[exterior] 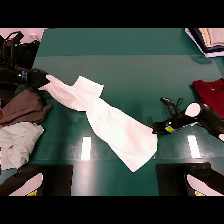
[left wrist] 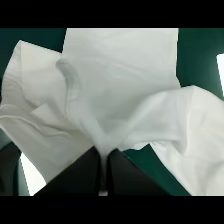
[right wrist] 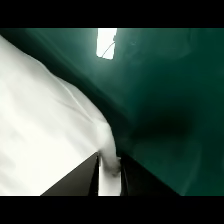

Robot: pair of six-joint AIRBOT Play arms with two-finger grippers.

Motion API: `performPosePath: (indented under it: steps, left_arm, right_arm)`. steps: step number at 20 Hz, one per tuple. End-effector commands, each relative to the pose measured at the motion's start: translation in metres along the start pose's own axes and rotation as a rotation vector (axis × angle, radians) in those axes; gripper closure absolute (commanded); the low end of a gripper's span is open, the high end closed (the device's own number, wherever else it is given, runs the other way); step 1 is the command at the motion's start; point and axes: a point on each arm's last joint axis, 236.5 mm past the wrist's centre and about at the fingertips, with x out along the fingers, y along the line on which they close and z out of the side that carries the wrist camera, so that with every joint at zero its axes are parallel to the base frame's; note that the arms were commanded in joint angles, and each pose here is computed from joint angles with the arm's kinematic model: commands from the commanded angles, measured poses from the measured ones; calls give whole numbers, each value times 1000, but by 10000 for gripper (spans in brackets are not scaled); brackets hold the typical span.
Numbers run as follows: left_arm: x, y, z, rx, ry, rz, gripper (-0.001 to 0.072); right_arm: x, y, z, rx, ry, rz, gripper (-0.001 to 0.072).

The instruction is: Fold the shirts.

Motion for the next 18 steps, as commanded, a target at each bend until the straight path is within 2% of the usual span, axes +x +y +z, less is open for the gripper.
performPosePath:
  steps: [1,5,8,10,12,14,18]
  left_arm:
    - [-1,-1,-3,1,13,-4,680]
    - [-29,-8,19,6,-97,10,681]
    - [-122,-35,77,88,-379,35,680]
    - [-203,-62,105,157,-574,47,681]
    - [-273,-86,118,217,-731,56,680]
    - [-328,-109,120,264,-848,52,680]
    - [-384,-155,107,334,-951,-52,681]
  right_arm:
    - [9,9,-3,-59,33,-19,699]
    - [-45,34,25,-133,-161,10,697]
    - [-181,61,73,-136,-574,48,697]
    - [-301,69,82,-127,-907,45,698]
    - [-410,71,60,-118,-1200,-6,698]
    - [-483,72,26,-102,-1401,-84,698]
    - [-557,71,-31,-62,-1611,-269,698]
